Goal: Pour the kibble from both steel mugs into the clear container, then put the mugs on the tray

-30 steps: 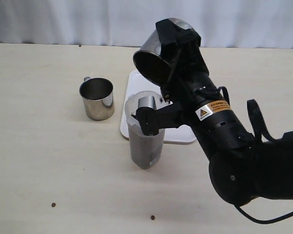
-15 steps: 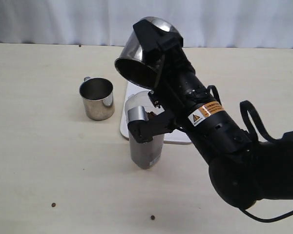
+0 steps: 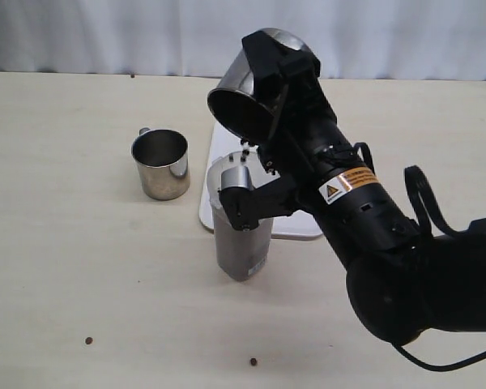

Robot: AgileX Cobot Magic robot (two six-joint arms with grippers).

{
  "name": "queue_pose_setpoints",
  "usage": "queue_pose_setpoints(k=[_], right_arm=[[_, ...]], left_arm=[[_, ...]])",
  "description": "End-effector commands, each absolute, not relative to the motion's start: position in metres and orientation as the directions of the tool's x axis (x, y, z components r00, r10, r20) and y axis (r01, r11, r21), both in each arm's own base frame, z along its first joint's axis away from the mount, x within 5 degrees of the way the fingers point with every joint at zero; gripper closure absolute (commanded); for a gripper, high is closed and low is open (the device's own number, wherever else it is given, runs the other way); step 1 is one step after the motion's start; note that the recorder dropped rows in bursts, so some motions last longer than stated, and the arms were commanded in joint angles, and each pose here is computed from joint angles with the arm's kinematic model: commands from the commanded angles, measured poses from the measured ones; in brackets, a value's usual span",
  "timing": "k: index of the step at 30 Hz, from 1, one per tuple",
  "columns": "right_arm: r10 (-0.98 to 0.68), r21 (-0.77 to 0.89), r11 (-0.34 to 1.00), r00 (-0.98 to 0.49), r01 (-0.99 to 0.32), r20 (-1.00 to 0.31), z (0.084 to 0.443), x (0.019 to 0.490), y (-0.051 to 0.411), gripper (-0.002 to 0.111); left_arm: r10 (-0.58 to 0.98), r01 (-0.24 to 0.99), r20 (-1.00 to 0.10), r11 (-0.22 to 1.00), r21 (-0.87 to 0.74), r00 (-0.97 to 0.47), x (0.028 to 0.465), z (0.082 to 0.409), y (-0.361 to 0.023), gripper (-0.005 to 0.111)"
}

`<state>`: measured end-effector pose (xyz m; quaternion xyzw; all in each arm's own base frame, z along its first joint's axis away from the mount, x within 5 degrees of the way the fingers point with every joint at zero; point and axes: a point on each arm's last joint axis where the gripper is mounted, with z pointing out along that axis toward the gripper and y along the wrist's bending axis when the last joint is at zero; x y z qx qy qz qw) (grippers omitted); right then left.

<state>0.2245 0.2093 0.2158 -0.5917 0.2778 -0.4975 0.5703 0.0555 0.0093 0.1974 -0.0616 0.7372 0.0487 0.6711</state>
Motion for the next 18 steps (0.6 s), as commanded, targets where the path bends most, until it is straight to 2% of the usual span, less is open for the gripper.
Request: queue_pose_setpoints(k=[1,18], right_arm=[[-0.905,-0.949,-0.184,0.332,0.256,0.265,0.2192,0.2248,0.2072,0.103],[-0.908,-0.951,-0.183,0.326,0.251,0.261,0.219,0.2251,0.2065,0.103]], left_arm=[[-0.03,-0.15,-0.996,0.989,-0.017,-0.082,0.0554,0.1975,0.0089,0.107],[-0.03,-0.15,-0.996,0.989,-0.017,-0.082,0.0554,0.1975,0.0089,0.107]])
